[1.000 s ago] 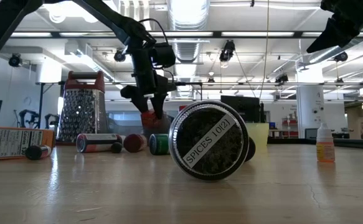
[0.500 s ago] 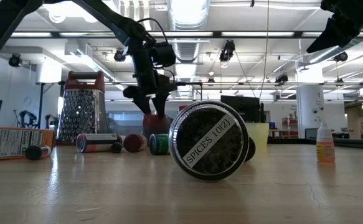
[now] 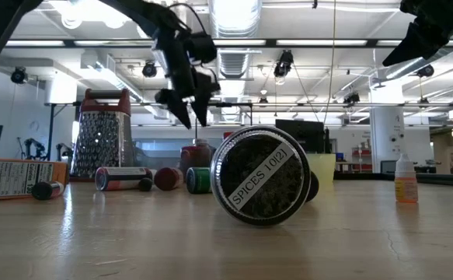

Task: Pick & Place Kitchen Items
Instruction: Put the black food coloring bottle into the light yellow bin

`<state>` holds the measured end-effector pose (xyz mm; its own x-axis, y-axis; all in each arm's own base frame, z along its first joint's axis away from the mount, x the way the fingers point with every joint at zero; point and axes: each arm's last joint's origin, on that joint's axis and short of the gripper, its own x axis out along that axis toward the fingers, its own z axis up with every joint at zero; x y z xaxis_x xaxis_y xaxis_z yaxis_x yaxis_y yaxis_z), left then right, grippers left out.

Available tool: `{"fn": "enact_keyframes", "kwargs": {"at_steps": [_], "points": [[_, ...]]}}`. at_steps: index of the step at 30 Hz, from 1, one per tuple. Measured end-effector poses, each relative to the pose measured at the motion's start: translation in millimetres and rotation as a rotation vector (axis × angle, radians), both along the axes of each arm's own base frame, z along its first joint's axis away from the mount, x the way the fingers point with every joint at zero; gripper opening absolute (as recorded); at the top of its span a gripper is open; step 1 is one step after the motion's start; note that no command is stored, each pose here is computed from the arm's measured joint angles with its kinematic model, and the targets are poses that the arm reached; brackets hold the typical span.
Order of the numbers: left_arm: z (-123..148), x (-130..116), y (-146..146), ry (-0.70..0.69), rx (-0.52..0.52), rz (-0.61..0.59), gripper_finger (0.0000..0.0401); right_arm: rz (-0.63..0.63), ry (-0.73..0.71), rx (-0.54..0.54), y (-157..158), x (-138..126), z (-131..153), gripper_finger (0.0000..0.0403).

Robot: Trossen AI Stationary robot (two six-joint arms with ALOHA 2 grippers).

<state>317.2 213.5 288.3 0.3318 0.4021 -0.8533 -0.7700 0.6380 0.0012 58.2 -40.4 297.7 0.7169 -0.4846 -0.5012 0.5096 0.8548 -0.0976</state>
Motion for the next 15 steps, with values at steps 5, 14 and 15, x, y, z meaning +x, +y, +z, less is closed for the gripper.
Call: {"fn": "enact_keyframes", "kwargs": {"at_steps": [5,14,15], "points": [[29.3,-17.7,-16.5,0.026,-0.026,-0.011,0.0273,0.0,0.0,0.0,0.0,0.0,0.0,0.0008],[39.0,-52.8,-58.0,0.087,-0.075,-0.02,0.0271,0.0,0.0,0.0,0.0,0.0,0.0,0.0008],[37.2,-55.4,-62.9,0.086,-0.08,-0.019,0.0271,0.0,0.0,0.0,0.0,0.1,0.0,0.0008]]}}
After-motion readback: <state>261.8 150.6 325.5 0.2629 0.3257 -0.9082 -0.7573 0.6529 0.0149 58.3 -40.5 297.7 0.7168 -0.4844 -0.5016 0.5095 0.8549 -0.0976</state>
